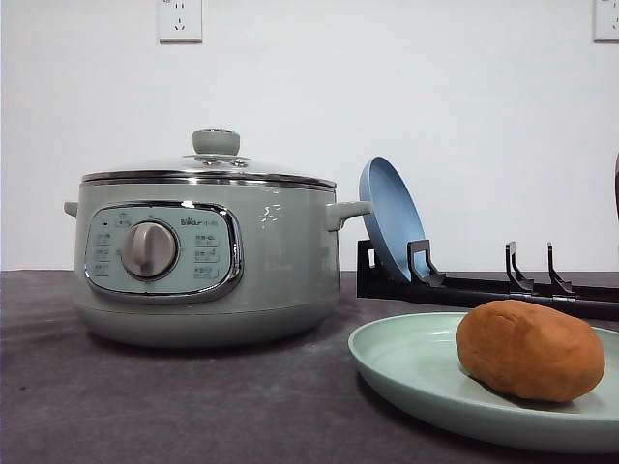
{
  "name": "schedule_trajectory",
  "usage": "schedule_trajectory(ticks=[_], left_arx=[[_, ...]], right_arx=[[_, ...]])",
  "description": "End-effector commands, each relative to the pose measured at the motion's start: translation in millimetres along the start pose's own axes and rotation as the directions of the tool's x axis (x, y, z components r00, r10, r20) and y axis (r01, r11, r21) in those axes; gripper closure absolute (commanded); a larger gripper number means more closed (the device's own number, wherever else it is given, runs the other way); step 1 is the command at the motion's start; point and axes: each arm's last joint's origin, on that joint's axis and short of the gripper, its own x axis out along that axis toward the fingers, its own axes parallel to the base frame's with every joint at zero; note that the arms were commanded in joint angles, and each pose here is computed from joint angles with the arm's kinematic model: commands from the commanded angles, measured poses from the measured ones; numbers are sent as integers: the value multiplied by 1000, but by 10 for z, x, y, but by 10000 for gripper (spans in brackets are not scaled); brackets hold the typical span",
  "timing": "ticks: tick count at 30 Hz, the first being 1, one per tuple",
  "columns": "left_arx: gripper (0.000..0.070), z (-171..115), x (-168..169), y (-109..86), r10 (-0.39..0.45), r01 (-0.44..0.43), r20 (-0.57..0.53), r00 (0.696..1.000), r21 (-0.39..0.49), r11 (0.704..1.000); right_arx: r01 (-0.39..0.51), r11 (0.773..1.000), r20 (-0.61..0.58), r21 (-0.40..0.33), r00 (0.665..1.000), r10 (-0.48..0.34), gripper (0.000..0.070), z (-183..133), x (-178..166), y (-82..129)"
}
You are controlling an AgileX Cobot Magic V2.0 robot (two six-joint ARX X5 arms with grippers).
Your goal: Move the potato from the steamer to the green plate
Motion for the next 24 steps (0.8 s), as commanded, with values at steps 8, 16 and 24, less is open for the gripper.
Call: schedule_trajectory(ticks=[8,16,24], left_arx=[[700,-510,51,143,206,-205,47,977,-29,978],[700,-622,43,188,325,-325,23,945,-27,945],[700,-723,61,174,301,-301,-43,953,7,953]], right_arx=[[-13,1000,18,1,1000,13,677,33,-24,12],[-12,1000,18,1,1000,12,677,33,-24,12],[-12,1000,18,1,1000,12,677,33,-24,12]])
